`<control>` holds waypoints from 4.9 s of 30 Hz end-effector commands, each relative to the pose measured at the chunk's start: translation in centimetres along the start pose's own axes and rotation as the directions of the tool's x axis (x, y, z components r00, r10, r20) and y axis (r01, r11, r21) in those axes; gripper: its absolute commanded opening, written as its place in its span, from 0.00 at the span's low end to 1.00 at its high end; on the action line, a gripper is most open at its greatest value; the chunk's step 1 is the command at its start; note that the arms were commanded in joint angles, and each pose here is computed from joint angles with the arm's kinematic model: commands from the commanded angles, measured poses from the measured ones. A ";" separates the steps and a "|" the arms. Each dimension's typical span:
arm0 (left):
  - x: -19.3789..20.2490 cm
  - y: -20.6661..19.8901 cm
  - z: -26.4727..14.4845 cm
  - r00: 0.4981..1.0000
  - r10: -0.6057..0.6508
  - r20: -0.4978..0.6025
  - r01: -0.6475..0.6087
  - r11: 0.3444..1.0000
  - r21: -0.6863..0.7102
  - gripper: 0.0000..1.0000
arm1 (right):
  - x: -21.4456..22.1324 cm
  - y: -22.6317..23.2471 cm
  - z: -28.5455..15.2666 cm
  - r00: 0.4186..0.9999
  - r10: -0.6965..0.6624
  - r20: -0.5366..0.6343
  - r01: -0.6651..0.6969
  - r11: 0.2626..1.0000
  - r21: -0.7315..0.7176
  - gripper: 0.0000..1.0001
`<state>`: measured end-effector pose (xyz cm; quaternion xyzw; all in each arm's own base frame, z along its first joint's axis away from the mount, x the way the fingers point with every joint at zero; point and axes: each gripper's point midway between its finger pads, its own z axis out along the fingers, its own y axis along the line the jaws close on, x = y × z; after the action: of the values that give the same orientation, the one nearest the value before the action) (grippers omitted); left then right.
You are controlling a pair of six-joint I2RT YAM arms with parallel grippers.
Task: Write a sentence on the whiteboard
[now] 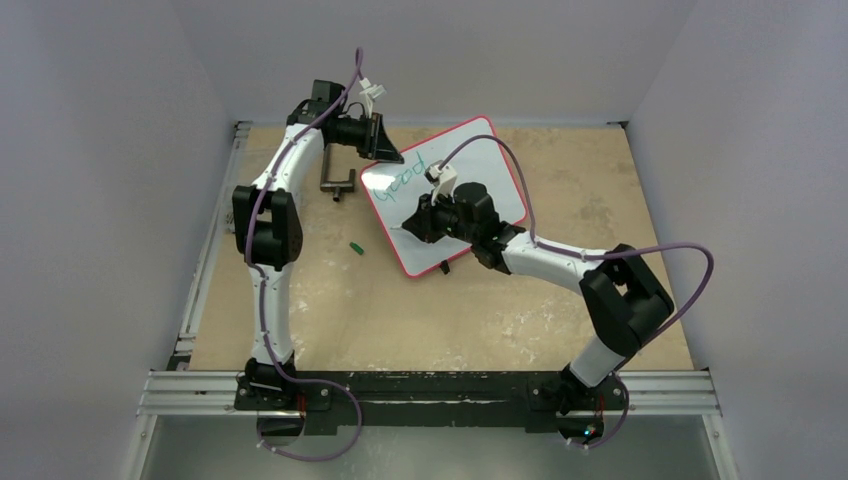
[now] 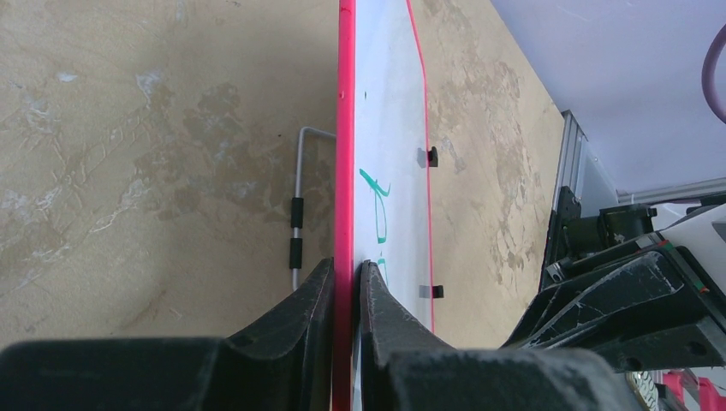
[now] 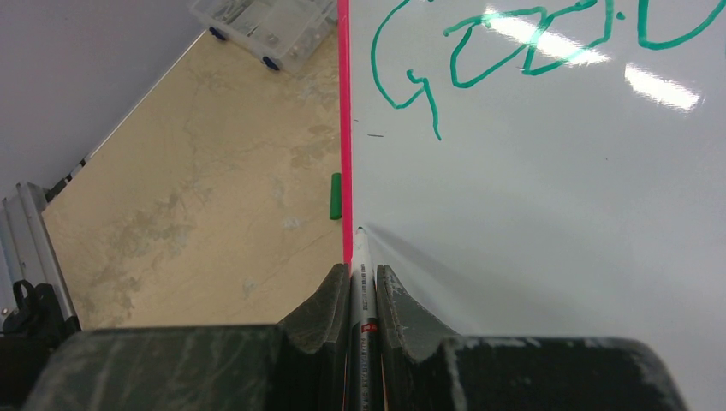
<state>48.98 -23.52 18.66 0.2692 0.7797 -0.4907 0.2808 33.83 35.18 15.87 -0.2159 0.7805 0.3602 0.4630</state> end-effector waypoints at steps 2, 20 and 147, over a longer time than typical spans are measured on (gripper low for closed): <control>-1.4 -1.6 -0.3 0.993 0.112 0.023 -0.112 0.994 -0.010 0.00 | -2.2 0.3 0.7 0.998 -0.039 0.054 0.038 0.999 0.008 0.00; -1.5 -1.8 -0.4 0.992 0.120 0.028 -0.120 0.993 -0.009 0.00 | -1.0 -2.9 0.1 0.998 -0.064 0.009 0.062 0.983 0.172 0.00; -1.9 -2.6 -0.6 0.988 0.150 0.042 -0.150 0.989 -0.008 0.00 | 0.8 -4.3 -1.8 0.997 0.018 -0.070 0.004 0.950 0.313 0.00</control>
<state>48.98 -23.56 18.82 0.2741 0.7779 -0.4827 0.2943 35.74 32.41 15.39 -0.1538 0.8304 0.2483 0.4745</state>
